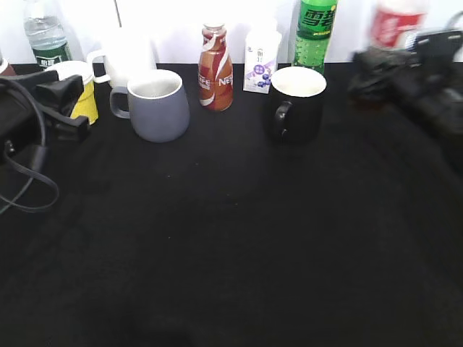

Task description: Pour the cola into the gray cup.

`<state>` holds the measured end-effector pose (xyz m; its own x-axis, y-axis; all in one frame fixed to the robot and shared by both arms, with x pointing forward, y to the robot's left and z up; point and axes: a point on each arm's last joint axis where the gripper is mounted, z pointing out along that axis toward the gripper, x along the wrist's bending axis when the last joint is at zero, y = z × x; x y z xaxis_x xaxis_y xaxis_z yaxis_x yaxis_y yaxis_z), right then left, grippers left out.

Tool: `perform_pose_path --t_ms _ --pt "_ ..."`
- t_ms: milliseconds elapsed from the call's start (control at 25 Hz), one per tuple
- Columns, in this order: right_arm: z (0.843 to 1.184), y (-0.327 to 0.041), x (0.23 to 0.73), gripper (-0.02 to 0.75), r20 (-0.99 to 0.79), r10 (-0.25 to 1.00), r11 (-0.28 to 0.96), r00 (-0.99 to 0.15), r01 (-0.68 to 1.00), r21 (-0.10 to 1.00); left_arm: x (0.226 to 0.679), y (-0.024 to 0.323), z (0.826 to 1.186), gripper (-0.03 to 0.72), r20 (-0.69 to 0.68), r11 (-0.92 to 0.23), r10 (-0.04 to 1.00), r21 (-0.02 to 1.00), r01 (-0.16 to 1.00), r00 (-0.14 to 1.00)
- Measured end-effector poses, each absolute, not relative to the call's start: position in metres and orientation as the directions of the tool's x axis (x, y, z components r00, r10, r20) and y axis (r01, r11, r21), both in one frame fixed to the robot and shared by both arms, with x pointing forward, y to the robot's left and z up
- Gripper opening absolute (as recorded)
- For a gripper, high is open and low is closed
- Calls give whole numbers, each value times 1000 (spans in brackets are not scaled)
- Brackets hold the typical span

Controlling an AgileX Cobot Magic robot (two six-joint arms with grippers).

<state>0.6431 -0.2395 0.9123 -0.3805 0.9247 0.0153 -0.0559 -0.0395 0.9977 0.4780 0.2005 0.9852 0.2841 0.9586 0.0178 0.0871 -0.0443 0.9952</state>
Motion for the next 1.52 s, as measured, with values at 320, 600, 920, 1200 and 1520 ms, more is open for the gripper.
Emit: perform_pose_path --t_ms 320,600,920,1200,1520 --pt "889 -232 674 366 17 865 -22 -502 -3 1000 478 200 984 261 19 -49 957 994 99 288" --pt "886 -234 673 554 19 854 -9 -520 22 1000 478 200 984 261 23 -54 956 994 100 294" --pt "894 -244 653 557 30 874 -4 -484 54 999 478 200 984 261 22 -54 955 993 101 294" --pt "914 -256 612 558 54 893 -21 -448 78 997 476 200 987 261 22 -53 954 994 97 299" --pt "990 -261 541 556 57 912 147 -405 455 878 441 209 1006 261 -23 -108 932 935 338 361"
